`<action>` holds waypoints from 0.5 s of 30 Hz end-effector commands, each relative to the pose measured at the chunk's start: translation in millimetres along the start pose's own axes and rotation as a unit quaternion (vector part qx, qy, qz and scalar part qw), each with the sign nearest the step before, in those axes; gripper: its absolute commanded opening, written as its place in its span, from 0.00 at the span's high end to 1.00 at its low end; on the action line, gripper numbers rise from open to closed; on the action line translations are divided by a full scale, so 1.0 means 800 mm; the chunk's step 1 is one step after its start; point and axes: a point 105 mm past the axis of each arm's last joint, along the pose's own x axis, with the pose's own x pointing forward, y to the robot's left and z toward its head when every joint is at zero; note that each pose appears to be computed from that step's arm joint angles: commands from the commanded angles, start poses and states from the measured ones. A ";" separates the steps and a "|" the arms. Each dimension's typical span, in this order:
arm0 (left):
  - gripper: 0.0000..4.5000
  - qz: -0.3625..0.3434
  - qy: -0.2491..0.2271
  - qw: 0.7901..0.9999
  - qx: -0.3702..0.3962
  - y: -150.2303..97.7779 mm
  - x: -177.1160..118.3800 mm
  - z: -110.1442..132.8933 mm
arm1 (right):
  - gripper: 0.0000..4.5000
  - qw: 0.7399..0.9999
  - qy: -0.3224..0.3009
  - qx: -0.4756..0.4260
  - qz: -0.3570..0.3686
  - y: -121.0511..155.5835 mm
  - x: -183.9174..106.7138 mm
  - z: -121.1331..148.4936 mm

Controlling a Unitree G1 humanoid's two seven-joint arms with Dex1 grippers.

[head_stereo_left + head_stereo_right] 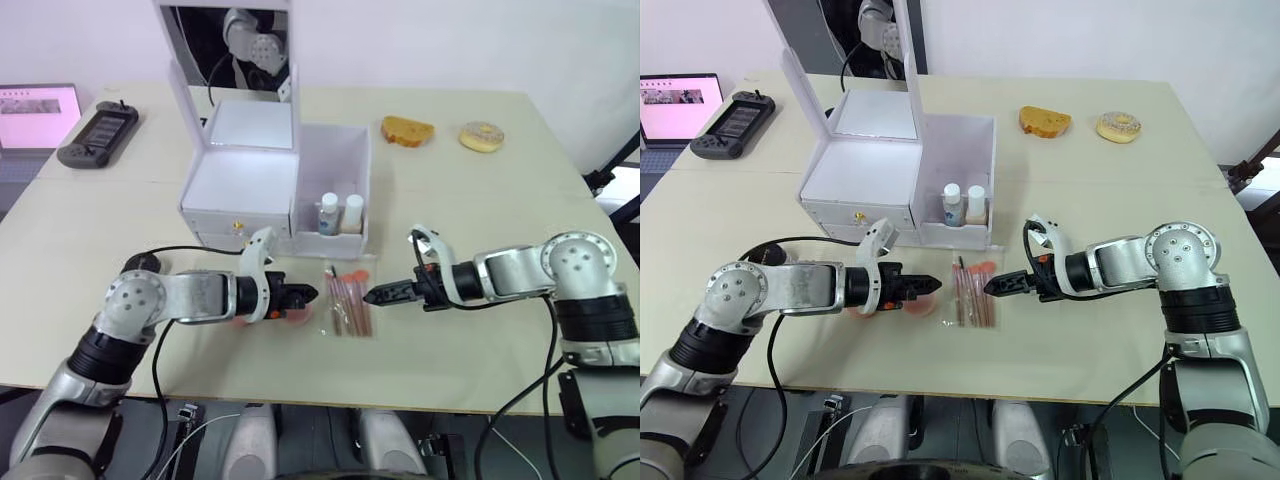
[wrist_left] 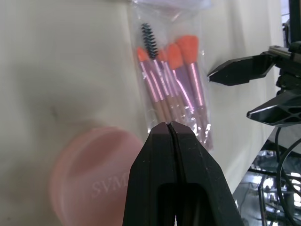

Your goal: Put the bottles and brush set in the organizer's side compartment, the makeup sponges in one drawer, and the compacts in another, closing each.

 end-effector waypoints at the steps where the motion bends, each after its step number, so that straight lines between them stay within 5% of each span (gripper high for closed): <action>1: 0.99 -0.026 0.008 1.000 0.016 -0.016 0.002 0.004 | 0.00 1.000 -0.001 0.002 0.013 0.006 0.009 -0.001; 15: 0.99 0.001 0.060 0.998 0.021 -0.004 0.014 -0.017 | 0.00 0.999 -0.011 0.019 0.045 0.023 0.048 -0.010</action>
